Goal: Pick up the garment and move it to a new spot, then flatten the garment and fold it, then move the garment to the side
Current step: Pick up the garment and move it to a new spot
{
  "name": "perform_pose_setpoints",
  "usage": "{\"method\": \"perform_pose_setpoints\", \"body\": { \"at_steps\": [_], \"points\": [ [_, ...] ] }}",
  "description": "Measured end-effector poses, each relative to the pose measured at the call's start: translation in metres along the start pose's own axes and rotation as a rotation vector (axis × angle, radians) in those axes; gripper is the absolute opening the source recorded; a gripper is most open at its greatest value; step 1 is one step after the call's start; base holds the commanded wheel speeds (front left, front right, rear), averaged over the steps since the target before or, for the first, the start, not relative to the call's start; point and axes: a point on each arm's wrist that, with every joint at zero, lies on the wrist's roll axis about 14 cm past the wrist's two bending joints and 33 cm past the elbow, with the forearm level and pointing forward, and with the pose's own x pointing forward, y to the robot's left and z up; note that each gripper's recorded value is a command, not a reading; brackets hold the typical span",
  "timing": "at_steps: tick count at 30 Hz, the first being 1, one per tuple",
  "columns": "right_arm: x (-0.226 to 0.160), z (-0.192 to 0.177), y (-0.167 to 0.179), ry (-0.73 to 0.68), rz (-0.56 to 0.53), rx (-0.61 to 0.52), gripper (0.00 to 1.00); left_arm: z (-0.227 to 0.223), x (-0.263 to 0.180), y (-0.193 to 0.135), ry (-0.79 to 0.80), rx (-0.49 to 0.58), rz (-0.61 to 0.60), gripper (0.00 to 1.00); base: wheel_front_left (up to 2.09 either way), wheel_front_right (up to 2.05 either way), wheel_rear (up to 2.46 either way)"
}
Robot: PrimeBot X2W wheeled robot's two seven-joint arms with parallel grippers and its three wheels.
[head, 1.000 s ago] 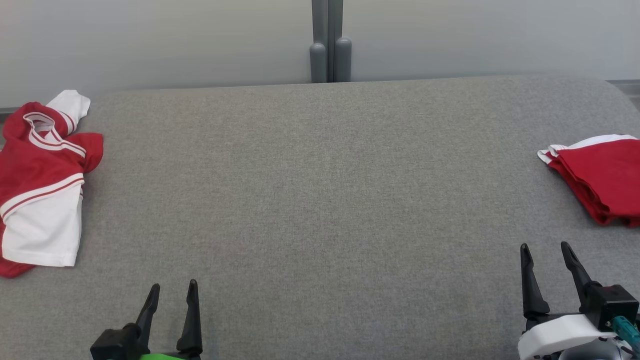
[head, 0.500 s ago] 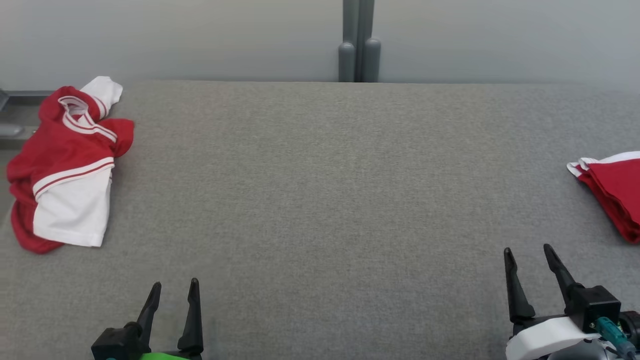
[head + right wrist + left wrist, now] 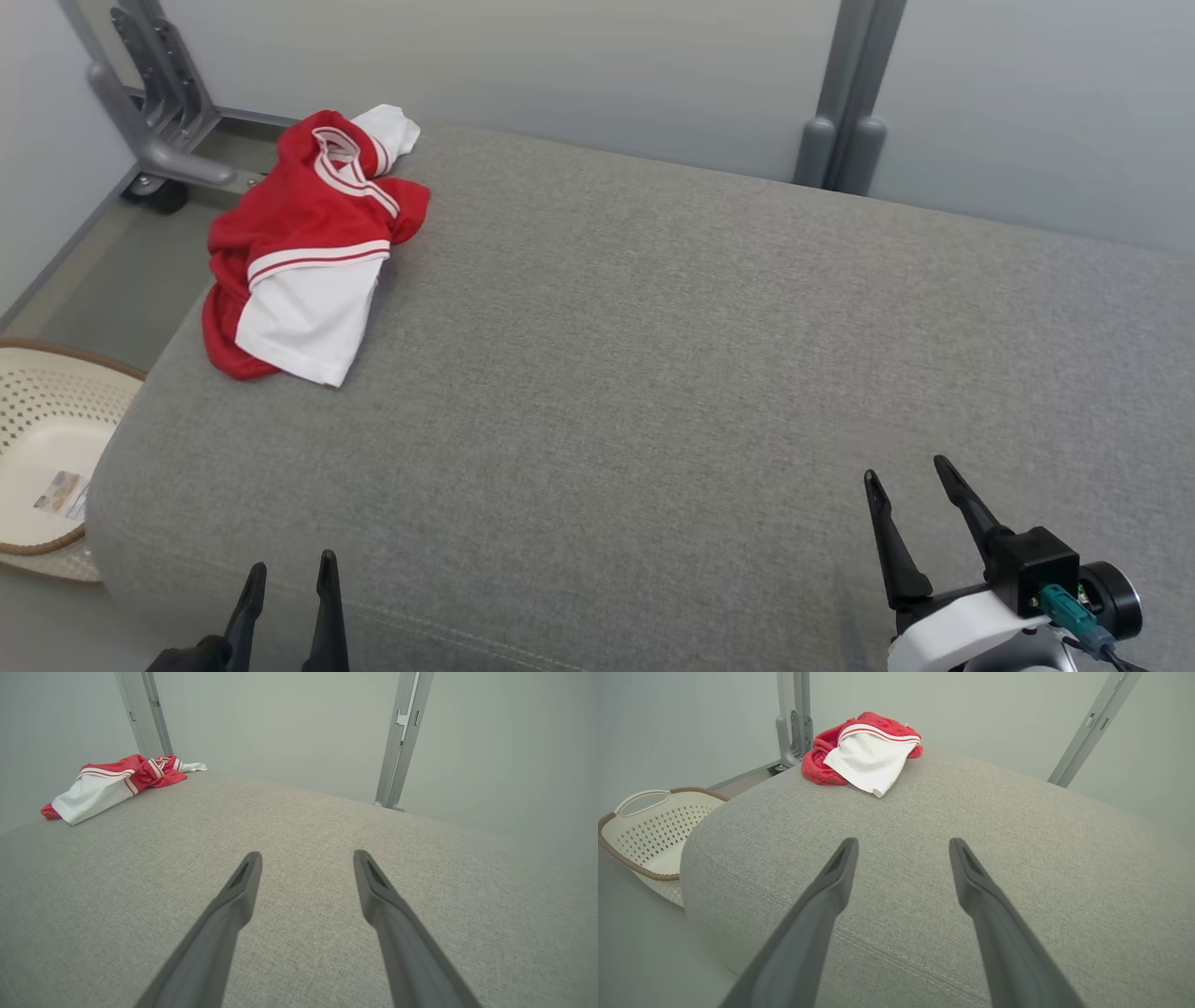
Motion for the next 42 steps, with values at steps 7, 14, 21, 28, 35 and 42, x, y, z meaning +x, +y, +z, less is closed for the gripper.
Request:
{"method": "perform_pose_setpoints", "body": {
  "at_steps": [7, 14, 21, 28, 35, 42],
  "points": [
    [0.012, 0.003, 0.029, -0.006, 0.106, -0.011, 1.00, 0.011, -0.013, 0.025, -0.046, -0.032, 0.084, 1.00, 0.00, 0.00, 0.00],
    [0.025, 0.005, 0.017, -0.020, 0.125, -0.046, 1.00, 0.031, 0.019, 0.027, -0.091, -0.046, 0.101, 1.00, 0.00, 0.00, 0.00],
    [0.060, -0.005, 0.000, -0.030, 0.170, -0.078, 1.00, 0.038, 0.108, 0.011, -0.026, -0.033, 0.055, 1.00, 0.00, 0.00, 0.00],
    [0.083, -0.039, -0.018, 0.006, 0.195, -0.075, 1.00, -0.005, 0.178, 0.002, 0.198, -0.017, 0.057, 1.00, 0.00, 0.00, 0.00],
    [0.089, -0.076, -0.034, 0.058, 0.187, -0.047, 1.00, -0.052, 0.206, 0.017, 0.350, -0.001, 0.122, 1.00, 0.00, 0.00, 0.00],
    [0.084, -0.107, -0.045, 0.104, 0.156, -0.003, 1.00, -0.087, 0.224, 0.036, 0.448, 0.017, 0.194, 1.00, 0.00, 0.00, 0.00]
  ]
}}
